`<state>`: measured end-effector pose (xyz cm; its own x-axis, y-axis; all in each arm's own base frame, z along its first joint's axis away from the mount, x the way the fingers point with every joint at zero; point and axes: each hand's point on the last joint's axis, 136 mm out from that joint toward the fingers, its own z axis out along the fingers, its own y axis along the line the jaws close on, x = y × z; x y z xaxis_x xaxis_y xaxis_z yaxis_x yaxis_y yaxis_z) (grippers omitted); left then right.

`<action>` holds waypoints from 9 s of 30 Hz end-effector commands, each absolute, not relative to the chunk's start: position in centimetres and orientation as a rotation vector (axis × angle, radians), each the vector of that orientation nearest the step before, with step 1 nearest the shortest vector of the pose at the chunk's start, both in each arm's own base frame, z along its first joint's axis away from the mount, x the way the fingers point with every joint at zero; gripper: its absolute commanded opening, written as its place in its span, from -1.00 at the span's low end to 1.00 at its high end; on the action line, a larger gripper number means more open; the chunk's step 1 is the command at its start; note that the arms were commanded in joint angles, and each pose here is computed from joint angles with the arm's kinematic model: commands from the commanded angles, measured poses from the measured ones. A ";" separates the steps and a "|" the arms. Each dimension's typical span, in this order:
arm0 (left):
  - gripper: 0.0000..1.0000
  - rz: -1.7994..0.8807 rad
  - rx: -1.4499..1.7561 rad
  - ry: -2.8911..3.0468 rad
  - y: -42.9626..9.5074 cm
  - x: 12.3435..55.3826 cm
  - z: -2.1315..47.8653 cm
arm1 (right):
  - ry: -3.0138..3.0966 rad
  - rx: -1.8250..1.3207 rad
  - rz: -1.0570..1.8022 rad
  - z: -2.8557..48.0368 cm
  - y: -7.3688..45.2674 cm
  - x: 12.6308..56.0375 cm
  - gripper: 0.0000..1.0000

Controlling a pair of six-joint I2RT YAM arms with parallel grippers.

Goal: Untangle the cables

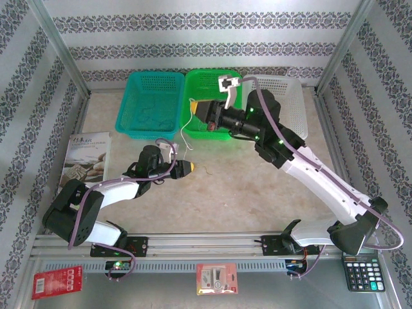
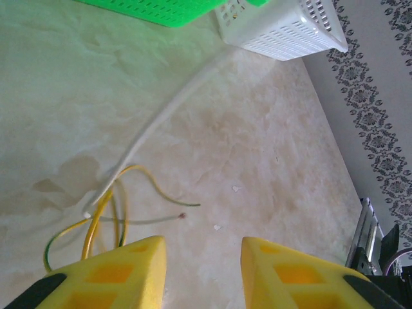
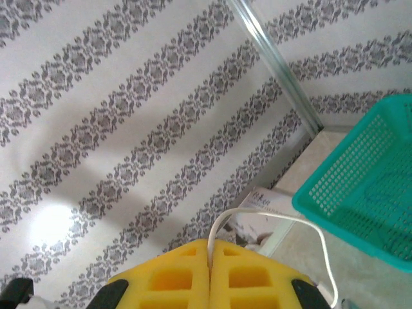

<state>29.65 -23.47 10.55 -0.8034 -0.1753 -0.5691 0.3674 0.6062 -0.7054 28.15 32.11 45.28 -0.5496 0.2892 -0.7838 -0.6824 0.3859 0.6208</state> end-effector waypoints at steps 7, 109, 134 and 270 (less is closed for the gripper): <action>-0.49 -1.182 0.162 2.185 -24.0 29.8 10.8 | 1.572 -0.371 1.389 51.2 31.7 27.9 -1.00; 0.82 -0.904 -0.298 2.035 -18.4 37.6 25.5 | 2.176 -0.002 1.180 26.3 25.6 53.5 0.12; 0.88 -0.816 -0.394 2.288 -16.3 33.4 17.5 | 2.400 -0.192 1.076 23.9 29.4 37.6 0.08; -1.00 -1.327 0.244 1.865 -26.5 30.9 18.1 | 2.019 -0.277 1.498 35.2 30.6 29.2 -1.00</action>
